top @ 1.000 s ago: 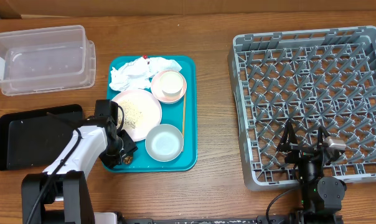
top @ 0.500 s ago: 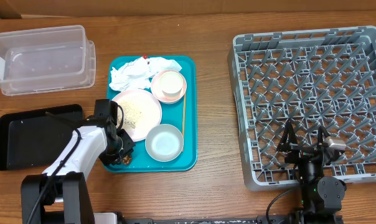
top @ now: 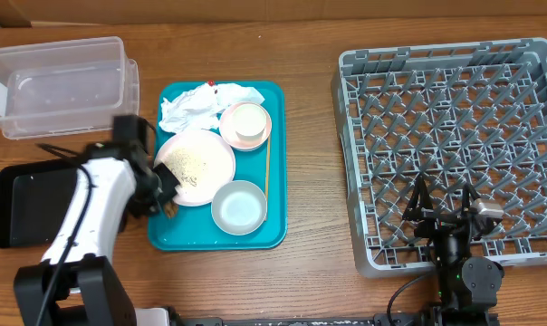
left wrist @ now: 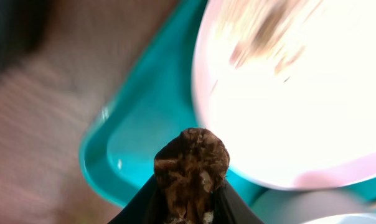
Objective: Sort waste into correct bins and load items into the dishwasher
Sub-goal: 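Carry the food scrap left and drop it onto the black tray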
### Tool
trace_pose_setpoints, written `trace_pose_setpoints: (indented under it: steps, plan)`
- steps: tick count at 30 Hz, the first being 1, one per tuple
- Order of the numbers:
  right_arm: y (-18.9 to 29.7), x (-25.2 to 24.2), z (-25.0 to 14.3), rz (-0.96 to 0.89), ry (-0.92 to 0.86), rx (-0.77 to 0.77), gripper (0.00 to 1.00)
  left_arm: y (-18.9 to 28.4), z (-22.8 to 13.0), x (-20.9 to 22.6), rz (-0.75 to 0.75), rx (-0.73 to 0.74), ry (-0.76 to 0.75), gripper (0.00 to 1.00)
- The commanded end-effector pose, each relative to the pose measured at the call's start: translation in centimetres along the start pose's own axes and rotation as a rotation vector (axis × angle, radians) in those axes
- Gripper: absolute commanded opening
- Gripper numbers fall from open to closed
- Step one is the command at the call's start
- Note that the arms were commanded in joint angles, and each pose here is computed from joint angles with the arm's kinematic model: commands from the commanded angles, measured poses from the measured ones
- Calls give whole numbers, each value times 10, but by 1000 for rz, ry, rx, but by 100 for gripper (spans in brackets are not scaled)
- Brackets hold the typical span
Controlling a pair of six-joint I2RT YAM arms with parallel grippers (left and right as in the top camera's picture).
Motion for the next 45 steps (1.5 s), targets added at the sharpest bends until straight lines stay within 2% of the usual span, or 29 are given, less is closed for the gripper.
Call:
trace_pose_setpoints:
  steps: [1,6,16,17,18,19,20,21,24,26,31,35,36,38,41,44,45]
  plan:
    - [0,0,-1,1,4,-7,100,31,40,-1,-67,-103,63,19]
    - [0,0,-1,1,4,-7,100,49,85,26,-117,-219,203,29]
    - [0,0,-1,1,4,-7,100,48,130,128,41,-335,506,30]
    - [0,0,-1,1,4,-7,100,45,131,134,41,-330,546,36]
    - [0,0,-1,1,4,-7,100,41,132,140,44,-320,595,50]
    - [0,0,-1,1,4,-7,100,37,133,146,49,-309,633,69]
    - [0,0,-1,1,4,-7,100,33,134,149,55,-298,651,93]
    - [0,0,-1,1,4,-7,100,30,134,151,59,-291,656,100]
    - [0,0,-1,1,4,-7,100,21,135,152,52,-257,662,100]
    - [0,0,-1,1,4,-7,100,22,135,142,-11,-234,637,100]
    - [0,0,-1,1,4,-7,100,52,140,100,-288,-221,421,100]
    - [0,0,-1,1,4,-7,100,87,129,59,-488,-234,263,100]
    - [0,0,-1,1,4,-7,100,95,122,46,-517,-240,208,99]
    - [0,0,-1,1,4,-7,100,104,101,11,-529,-242,45,84]
    - [0,0,-1,1,4,-7,100,95,73,-26,-471,-203,-126,50]
    - [0,0,-1,1,4,-7,100,74,45,-52,-296,-188,-258,4]
    - [0,0,-1,1,4,-7,100,68,38,-59,-248,-194,-290,4]
Point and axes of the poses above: each gripper's point midway between its finger pads, its own y axis back along the fingers, its own x axis along the line the jaws close on, z = x × y, the point moved 4 cm from there along y, back along the fingers, and after that the axes turned 3 degrees about y, right-handed, at the moved point
